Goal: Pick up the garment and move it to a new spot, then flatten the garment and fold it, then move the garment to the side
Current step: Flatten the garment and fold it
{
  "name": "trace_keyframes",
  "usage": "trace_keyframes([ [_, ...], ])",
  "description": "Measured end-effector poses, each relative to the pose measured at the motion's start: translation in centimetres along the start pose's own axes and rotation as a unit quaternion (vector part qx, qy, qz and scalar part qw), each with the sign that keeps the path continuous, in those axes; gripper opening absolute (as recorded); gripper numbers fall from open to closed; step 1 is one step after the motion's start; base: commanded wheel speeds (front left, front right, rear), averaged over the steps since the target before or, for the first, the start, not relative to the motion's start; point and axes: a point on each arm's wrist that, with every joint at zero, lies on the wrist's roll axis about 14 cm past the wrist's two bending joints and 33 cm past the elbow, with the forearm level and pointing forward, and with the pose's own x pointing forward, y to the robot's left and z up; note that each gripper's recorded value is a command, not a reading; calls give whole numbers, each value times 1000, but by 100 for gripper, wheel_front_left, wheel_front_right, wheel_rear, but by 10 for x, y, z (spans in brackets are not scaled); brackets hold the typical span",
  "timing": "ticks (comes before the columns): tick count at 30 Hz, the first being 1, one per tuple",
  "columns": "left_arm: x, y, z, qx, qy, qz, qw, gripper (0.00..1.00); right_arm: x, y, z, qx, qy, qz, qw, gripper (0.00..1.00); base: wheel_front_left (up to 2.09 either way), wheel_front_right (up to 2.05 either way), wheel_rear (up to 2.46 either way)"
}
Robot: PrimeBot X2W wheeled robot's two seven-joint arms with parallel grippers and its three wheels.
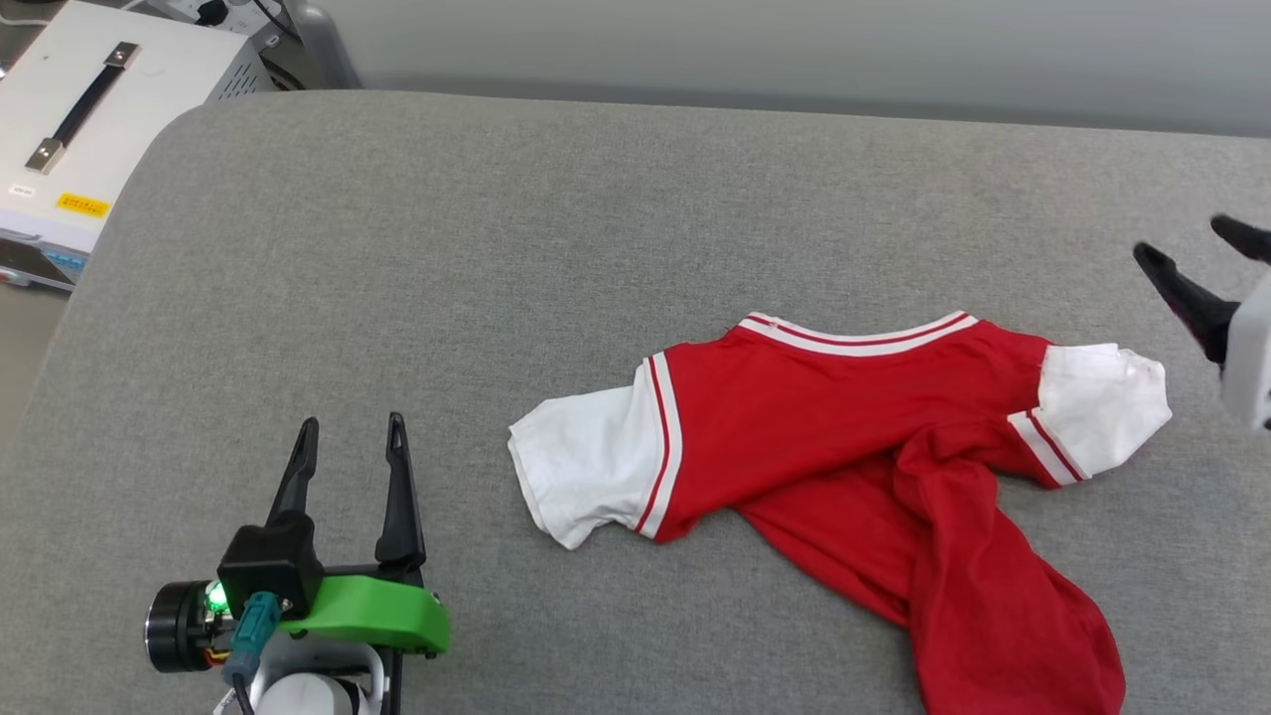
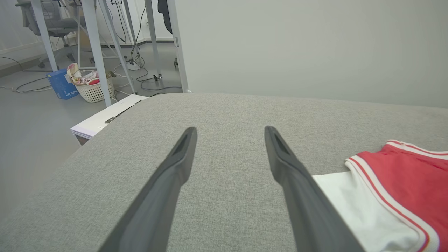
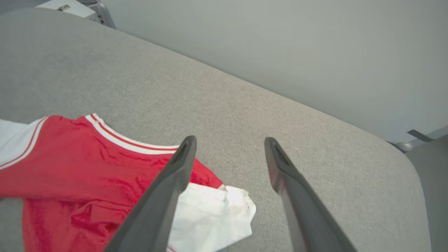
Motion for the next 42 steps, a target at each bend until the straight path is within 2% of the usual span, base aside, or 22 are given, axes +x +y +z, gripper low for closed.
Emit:
trace_keyframes([
  [4,3,0,-4,1,6,-1,1000,100,-7,-15,-43,1,142,3,990,100,0,0,0],
  [9,11,-3,-8,1,8,-5,1000,100,-6,-27,-78,3,241,-2,971,100,0,0,0],
  [16,27,-7,-18,1,18,-11,1000,100,26,-36,-112,8,300,-13,954,100,0,0,0],
  [21,34,-6,-31,4,34,-10,999,100,43,-20,-163,19,362,4,932,100,0,0,0],
  [25,33,0,-37,7,44,-2,999,100,48,-20,-179,16,378,6,926,100,0,0,0],
  [26,32,1,-38,8,45,0,999,100,50,-19,-178,15,371,8,928,64,0,0,0],
  [27,31,2,-37,8,45,3,999,100,53,-19,-175,12,359,8,933,19,0,0,0],
  [28,31,4,-37,9,44,6,999,100,56,-19,-169,12,340,9,940,0,0,0,0],
  [34,29,4,-25,6,29,7,1000,100,72,-17,-107,34,176,5,984,0,0,0,0],
  [38,25,3,-17,5,19,5,1000,100,60,-28,-64,32,85,-7,996,0,0,0,0],
  [42,19,1,-13,2,15,3,1000,100,34,-40,-54,34,42,-24,998,0,0,0,0],
])
